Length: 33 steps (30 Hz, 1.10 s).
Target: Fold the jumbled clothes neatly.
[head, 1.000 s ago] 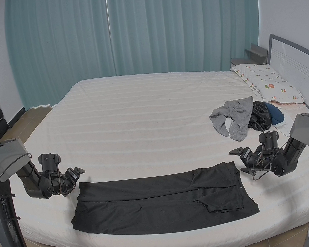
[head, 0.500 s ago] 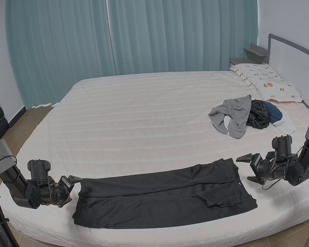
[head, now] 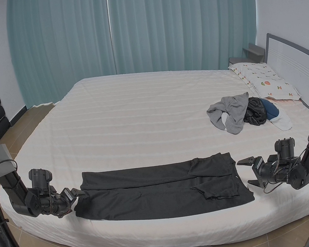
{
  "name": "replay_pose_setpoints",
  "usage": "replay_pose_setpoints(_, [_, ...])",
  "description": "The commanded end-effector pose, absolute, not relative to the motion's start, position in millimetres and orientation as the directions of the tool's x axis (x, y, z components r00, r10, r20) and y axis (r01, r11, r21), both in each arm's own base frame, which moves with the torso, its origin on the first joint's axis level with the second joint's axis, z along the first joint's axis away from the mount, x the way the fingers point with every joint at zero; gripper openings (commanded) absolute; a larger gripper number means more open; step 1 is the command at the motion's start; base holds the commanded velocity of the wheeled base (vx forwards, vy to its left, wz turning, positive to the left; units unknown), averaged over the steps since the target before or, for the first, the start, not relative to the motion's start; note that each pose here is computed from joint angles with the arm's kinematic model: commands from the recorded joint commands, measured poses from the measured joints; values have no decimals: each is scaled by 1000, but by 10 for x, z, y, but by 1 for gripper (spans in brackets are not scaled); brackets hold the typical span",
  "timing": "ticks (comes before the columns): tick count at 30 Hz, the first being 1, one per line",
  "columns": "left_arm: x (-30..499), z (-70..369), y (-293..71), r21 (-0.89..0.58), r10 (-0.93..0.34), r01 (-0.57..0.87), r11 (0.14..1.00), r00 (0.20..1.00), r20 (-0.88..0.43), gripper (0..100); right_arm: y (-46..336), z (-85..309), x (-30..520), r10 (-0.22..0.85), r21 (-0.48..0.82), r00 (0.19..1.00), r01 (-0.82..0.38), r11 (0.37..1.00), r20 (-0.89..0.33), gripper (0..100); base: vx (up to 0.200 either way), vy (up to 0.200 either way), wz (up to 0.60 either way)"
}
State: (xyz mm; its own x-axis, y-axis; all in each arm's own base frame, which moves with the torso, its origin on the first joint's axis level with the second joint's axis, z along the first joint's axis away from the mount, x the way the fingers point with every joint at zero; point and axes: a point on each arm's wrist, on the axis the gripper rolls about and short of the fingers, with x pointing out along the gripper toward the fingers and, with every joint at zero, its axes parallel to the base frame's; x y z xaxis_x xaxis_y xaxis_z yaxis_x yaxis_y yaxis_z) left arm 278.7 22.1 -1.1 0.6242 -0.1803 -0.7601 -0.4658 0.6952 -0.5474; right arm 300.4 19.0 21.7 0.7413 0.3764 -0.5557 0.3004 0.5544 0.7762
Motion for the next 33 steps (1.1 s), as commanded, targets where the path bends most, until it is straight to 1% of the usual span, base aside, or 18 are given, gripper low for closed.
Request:
replay_pose_setpoints(1, [2765, -41, 193, -539, -184, -469, 700, 611, -770, 100, 206, 192, 2974, 380, 775, 736, 302, 556, -560, 100, 0, 0, 0])
replay_pose_setpoints(3, [2763, -52, 172, -535, -185, -468, 703, 606, -774, 100, 206, 193, 2973, 380, 776, 738, 299, 555, -557, 100, 0, 0, 0])
replay_pose_setpoints(4, [2755, -86, 153, -521, -177, -475, 709, 594, -784, 0, 206, 193, 2971, 380, 776, 739, 297, 557, -556, 100, 0, 0, 0])
replay_pose_setpoints(15, [2730, -170, 120, -415, -68, -503, 758, 571, -818, 0, 206, 164, 2975, 380, 773, 735, 302, 558, -562, 100, 0, 0, 0])
replay_pose_setpoints(17, [2676, -203, 127, -362, -30, -505, 784, 552, -833, 0, 206, 166, 2978, 380, 773, 736, 301, 558, -561, 100, 0, 0, 0])
replay_pose_setpoints(19, [2677, -211, 137, -338, -3, -510, 791, 550, -835, 0, 206, 164, 2975, 380, 772, 735, 301, 559, -562, 100, 0, 0, 0])
replay_pose_setpoints(30, [2687, -182, 136, -353, -7, -509, 786, 563, -827, 0, 211, 164, 2974, 381, 772, 734, 300, 560, -562, 100, 0, 0, 0])
replay_pose_setpoints(31, [2682, -180, 136, -352, -7, -509, 786, 561, -827, 100, 211, 164, 2974, 381, 772, 734, 300, 560, -562, 100, 0, 0, 0])
replay_pose_setpoints(33, [2682, -168, 136, -354, -6, -508, 786, 565, -825, 100, 211, 168, 2974, 381, 773, 735, 299, 559, -561, 100, 0, 0, 0])
